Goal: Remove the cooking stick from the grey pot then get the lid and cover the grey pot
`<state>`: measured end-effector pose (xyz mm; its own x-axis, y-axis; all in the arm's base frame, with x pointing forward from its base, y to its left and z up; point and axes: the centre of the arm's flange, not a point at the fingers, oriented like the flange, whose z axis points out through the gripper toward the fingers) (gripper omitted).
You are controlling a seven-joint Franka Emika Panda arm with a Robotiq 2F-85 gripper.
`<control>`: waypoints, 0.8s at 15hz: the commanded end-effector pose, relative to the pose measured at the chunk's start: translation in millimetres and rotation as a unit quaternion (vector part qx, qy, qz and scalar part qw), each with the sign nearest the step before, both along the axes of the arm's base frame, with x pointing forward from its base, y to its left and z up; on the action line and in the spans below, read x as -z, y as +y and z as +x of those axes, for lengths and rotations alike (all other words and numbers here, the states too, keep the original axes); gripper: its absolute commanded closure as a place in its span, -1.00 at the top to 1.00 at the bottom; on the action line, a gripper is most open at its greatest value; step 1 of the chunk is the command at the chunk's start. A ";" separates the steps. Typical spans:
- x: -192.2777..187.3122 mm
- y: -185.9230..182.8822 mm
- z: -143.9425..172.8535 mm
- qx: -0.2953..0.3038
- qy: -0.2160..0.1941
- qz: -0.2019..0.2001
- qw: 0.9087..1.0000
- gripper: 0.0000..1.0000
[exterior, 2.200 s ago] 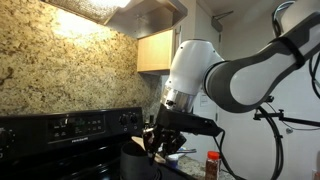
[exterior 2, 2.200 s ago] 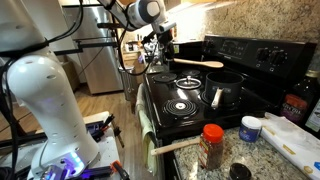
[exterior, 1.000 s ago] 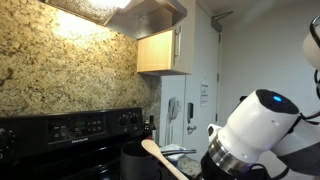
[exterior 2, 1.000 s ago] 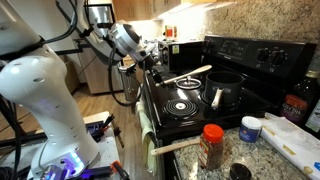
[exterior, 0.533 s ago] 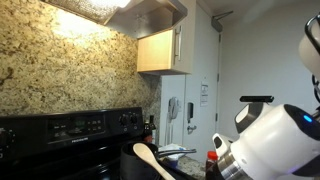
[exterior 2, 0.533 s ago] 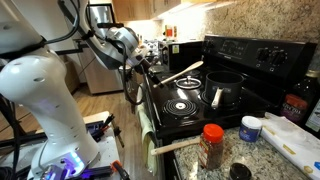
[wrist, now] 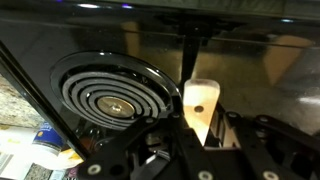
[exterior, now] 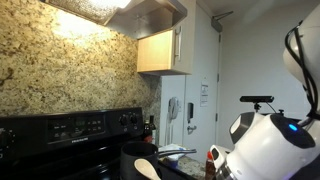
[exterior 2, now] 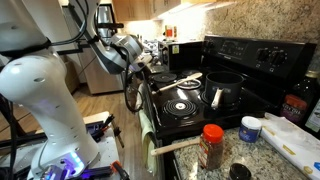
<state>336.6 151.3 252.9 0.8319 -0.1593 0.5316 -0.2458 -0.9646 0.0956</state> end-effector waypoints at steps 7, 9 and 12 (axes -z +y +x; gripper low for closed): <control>26.6 5.2 7.0 -0.003 0.053 0.018 0.998 -0.86; 34.2 9.3 8.4 -0.010 0.074 0.027 0.997 -0.86; 43.5 13.8 11.3 -0.022 0.102 0.041 0.994 -0.86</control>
